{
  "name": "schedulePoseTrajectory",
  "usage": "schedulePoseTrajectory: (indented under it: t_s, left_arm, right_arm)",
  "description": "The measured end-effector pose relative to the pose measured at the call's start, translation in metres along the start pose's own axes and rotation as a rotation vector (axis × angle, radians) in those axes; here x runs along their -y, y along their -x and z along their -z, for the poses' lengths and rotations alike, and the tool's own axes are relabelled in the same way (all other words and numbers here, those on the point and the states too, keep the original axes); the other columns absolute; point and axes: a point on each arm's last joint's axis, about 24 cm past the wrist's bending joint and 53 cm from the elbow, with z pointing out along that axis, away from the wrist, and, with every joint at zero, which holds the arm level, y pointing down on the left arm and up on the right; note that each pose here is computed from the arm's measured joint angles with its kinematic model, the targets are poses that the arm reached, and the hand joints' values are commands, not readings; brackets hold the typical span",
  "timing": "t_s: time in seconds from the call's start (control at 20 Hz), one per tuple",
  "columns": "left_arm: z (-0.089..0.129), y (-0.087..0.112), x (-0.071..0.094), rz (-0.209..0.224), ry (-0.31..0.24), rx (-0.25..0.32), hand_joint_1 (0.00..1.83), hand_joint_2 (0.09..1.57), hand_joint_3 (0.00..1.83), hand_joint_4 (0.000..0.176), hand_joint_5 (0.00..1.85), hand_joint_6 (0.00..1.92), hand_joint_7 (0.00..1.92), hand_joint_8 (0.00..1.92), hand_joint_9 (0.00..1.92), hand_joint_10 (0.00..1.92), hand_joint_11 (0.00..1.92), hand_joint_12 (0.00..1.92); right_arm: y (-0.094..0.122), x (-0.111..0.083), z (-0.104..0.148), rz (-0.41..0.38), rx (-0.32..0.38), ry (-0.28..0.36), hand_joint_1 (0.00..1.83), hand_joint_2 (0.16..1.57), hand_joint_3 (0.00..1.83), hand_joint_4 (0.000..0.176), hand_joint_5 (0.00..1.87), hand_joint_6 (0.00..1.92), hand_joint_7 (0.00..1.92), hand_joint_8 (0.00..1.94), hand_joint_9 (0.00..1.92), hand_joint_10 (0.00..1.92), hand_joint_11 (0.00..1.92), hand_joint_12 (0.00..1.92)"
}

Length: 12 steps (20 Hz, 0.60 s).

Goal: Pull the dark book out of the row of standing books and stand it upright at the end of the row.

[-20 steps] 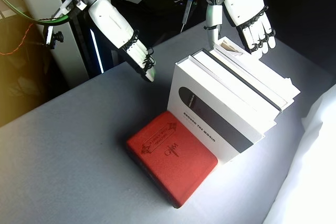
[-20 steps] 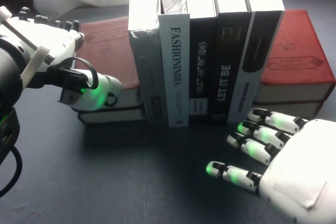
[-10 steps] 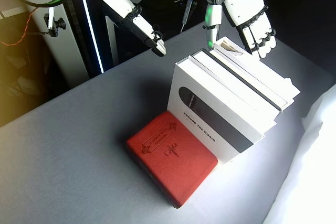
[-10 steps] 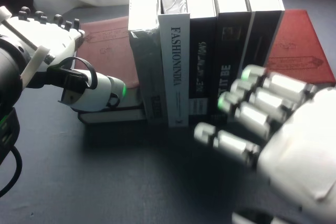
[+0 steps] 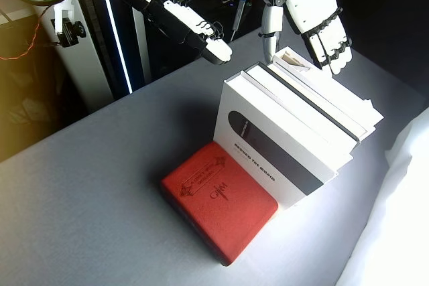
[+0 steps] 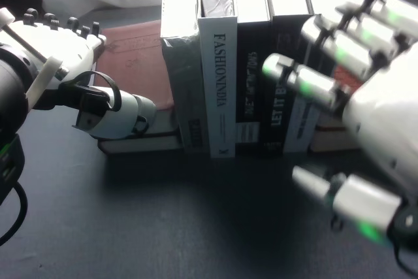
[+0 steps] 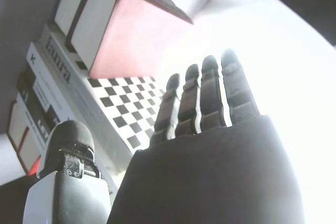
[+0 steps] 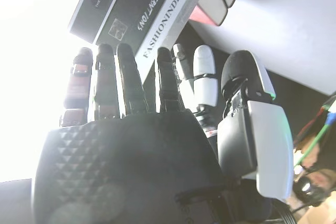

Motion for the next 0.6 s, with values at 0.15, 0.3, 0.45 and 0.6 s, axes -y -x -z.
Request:
schedulePoseTrajectory:
  t_s: [0.15,0.3,0.45,0.6]
  left_arm:
    - [0.000,0.000,0.000,0.000,-0.001,0.000,0.00,1.18,0.00,0.000,0.02,0.00,0.03,0.00,0.02,0.00,0.01,0.01]
    - [0.000,0.000,0.000,0.000,-0.001,0.000,0.00,1.17,0.00,0.000,0.03,0.00,0.04,0.01,0.03,0.01,0.03,0.02]
    - [0.000,0.000,0.000,0.000,-0.001,0.000,0.00,1.17,0.00,0.000,0.04,0.01,0.05,0.01,0.04,0.01,0.02,0.02]
    - [0.000,0.000,0.000,0.001,0.000,0.000,0.00,1.17,0.00,0.000,0.04,0.00,0.04,0.00,0.04,0.00,0.03,0.02]
  right_arm:
    - [0.009,0.005,-0.003,-0.015,0.040,-0.013,0.00,1.23,0.01,0.000,0.05,0.01,0.02,0.01,0.00,0.00,0.00,0.00]
    - [0.030,-0.003,-0.002,-0.050,0.128,0.022,0.00,1.23,0.01,0.000,0.06,0.02,0.03,0.01,0.00,0.00,0.00,0.00]
    - [0.041,0.005,-0.010,-0.077,0.178,0.011,0.00,1.23,0.01,0.000,0.04,0.00,0.01,0.00,0.00,0.00,0.00,0.00]
    - [0.038,0.021,-0.021,-0.084,0.178,-0.037,0.00,1.23,0.00,0.000,0.05,0.01,0.02,0.01,0.00,0.00,0.00,0.00]
